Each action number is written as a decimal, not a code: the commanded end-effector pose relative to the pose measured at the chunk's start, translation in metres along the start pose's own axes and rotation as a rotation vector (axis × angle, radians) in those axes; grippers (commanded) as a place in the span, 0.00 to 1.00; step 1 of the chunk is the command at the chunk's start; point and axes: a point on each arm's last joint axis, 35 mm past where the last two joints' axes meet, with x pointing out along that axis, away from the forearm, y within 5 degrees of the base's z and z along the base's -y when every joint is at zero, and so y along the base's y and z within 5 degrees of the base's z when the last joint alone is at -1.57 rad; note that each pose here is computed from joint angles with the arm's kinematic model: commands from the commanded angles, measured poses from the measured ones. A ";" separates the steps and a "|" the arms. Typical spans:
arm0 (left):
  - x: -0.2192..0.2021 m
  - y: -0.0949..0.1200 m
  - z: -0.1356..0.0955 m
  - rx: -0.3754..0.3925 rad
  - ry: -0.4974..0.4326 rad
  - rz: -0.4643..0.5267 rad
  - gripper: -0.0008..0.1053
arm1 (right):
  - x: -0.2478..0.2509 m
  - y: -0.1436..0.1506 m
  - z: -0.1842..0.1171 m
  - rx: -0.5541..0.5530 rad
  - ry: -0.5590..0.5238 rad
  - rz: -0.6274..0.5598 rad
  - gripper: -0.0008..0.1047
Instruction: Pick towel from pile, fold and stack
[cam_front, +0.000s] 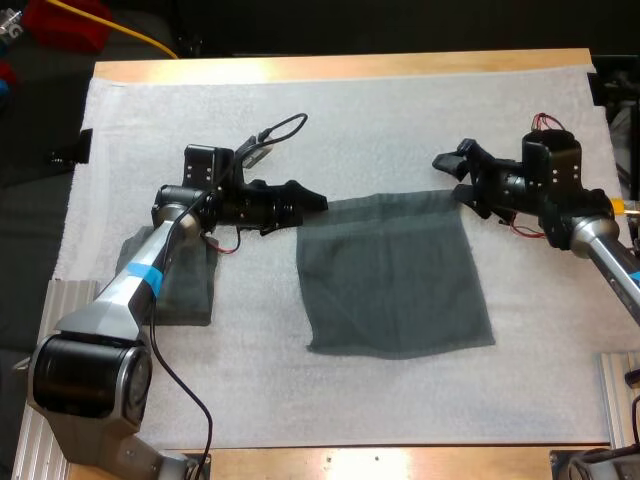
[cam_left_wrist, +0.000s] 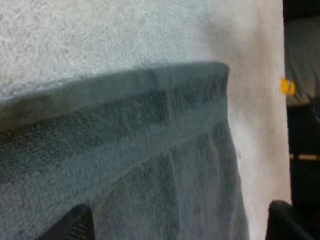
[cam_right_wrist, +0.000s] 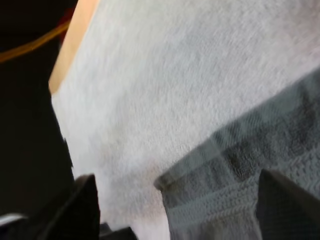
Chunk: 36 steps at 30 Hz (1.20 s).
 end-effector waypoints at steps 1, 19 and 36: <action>-0.004 -0.006 -0.002 0.039 0.006 -0.009 0.64 | 0.000 -0.001 -0.002 -0.029 0.025 0.011 0.62; -0.059 -0.042 -0.051 0.280 0.023 0.250 0.64 | -0.054 0.014 -0.028 -0.276 0.151 -0.183 0.62; -0.098 -0.105 -0.128 0.487 0.032 0.348 0.64 | -0.129 0.039 -0.062 -0.403 0.219 -0.286 0.62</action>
